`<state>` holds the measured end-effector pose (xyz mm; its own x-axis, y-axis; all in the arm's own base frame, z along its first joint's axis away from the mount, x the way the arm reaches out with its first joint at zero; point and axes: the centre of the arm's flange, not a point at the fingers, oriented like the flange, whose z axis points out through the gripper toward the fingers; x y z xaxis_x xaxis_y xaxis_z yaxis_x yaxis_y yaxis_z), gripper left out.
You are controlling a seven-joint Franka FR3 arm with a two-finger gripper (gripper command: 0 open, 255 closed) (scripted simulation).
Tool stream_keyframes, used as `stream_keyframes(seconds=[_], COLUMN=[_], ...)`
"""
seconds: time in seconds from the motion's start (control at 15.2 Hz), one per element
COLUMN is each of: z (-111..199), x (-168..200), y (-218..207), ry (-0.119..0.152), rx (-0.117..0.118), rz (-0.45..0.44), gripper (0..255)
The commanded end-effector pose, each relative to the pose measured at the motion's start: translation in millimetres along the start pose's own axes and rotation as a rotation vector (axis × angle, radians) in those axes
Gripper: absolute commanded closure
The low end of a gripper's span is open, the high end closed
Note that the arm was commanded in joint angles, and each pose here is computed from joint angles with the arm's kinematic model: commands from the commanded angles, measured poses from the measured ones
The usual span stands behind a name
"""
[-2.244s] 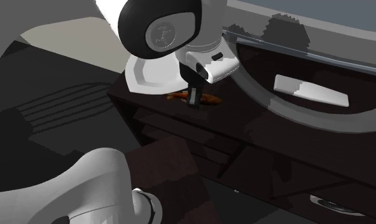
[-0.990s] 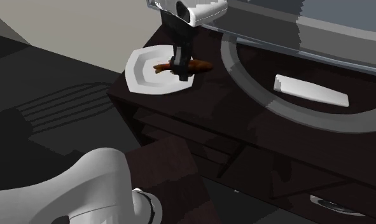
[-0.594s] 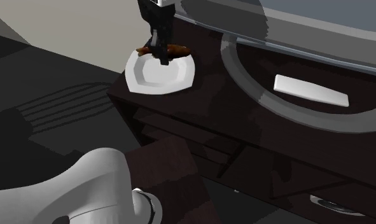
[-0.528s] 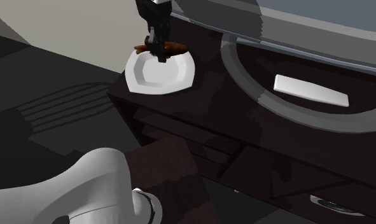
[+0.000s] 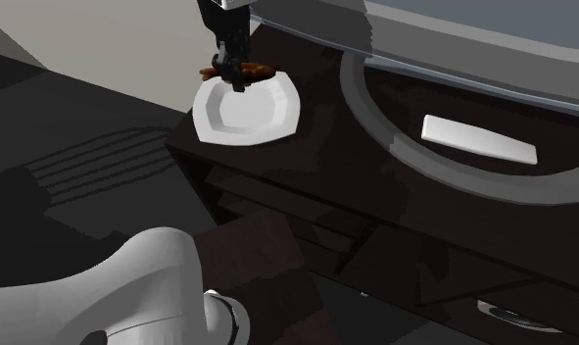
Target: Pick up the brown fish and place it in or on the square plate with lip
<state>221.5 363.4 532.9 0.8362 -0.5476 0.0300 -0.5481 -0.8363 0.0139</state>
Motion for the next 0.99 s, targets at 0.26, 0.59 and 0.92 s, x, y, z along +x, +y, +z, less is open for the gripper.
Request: stream_keyframes(seconds=[0.26,0.59,0.92], z=[31.3,43.8,43.8], x=[0.1,-0.3,-0.3], y=[-0.8,-0.9,-0.9], ry=[0.000,0.000,0.000], rx=[0.000,0.000,0.000], rz=[0.000,0.000,0.000], gripper=[255,255,255])
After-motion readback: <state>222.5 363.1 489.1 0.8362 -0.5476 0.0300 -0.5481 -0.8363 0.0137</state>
